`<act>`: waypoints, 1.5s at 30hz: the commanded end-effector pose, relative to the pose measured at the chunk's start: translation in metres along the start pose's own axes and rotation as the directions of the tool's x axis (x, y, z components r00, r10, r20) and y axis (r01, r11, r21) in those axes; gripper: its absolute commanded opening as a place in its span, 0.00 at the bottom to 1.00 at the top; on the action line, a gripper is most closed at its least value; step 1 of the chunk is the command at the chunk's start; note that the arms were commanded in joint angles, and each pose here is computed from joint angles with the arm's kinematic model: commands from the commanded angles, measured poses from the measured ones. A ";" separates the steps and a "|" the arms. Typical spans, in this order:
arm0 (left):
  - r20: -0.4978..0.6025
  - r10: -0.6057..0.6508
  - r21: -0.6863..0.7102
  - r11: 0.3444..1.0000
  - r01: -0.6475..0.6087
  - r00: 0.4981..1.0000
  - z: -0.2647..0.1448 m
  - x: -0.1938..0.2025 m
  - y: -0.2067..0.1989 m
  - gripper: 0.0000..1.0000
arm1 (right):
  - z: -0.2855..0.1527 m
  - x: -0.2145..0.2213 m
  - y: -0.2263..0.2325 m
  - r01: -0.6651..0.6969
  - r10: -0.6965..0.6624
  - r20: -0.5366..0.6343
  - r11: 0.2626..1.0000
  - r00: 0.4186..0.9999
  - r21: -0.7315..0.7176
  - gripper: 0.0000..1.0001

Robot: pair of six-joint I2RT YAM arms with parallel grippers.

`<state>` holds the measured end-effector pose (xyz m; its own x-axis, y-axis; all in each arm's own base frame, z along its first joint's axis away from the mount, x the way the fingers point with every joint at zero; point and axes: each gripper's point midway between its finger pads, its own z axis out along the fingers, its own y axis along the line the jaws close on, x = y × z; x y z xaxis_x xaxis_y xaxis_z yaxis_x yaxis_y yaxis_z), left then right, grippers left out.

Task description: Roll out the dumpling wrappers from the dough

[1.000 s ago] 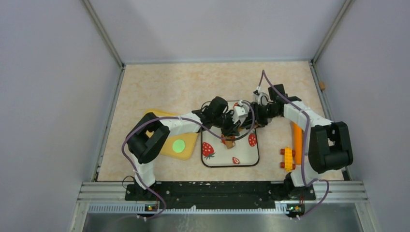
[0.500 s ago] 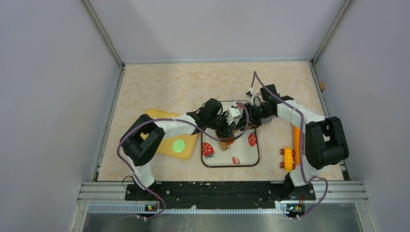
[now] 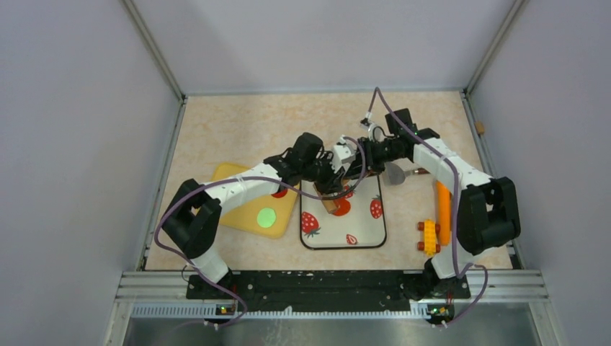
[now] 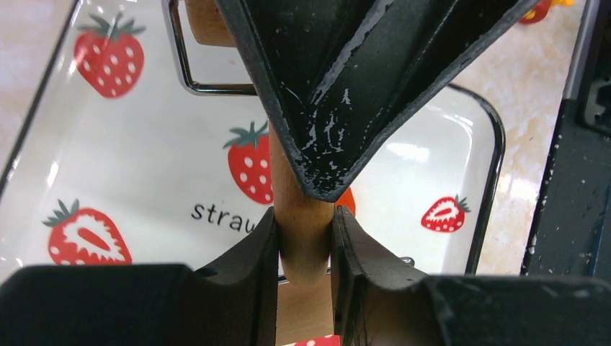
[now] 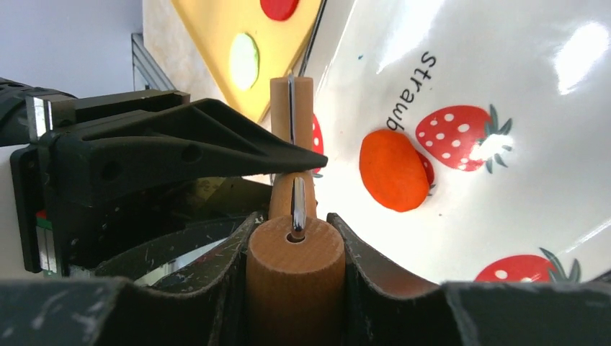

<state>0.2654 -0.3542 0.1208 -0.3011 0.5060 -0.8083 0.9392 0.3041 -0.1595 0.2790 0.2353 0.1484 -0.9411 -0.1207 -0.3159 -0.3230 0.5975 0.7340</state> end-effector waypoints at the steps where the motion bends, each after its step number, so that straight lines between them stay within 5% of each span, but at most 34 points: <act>1: 0.089 0.041 0.045 0.998 -0.045 0.995 0.004 -0.041 -0.014 0.00 | -0.030 -0.009 -0.007 0.080 -0.087 0.067 0.991 0.994 0.106 0.00; 28: -0.024 -0.008 0.070 0.998 0.010 1.000 0.116 0.022 0.013 0.00 | -0.039 0.031 -0.121 0.021 -0.024 0.001 0.890 1.000 0.455 0.00; 35: 0.036 -0.010 0.095 0.995 0.007 0.999 0.123 -0.011 0.004 0.00 | -0.062 0.013 -0.116 0.015 -0.046 0.056 0.882 0.997 0.471 0.00; 42: 0.166 0.028 0.098 0.994 -0.045 0.986 0.091 -0.090 -0.007 0.00 | -0.090 -0.008 -0.041 0.118 -0.173 0.155 0.943 0.973 0.312 0.00; 45: 0.153 0.050 0.087 0.994 -0.064 0.987 0.070 -0.093 -0.012 0.00 | -0.085 0.000 -0.019 0.154 -0.193 0.146 0.957 0.970 0.245 0.00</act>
<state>0.2857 -0.4720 0.1017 -0.2388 0.4397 -0.8658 0.9700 0.1500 -0.1914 0.2914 0.1325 0.1378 -0.8886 -0.0884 -0.4500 -0.3129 0.8343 0.4539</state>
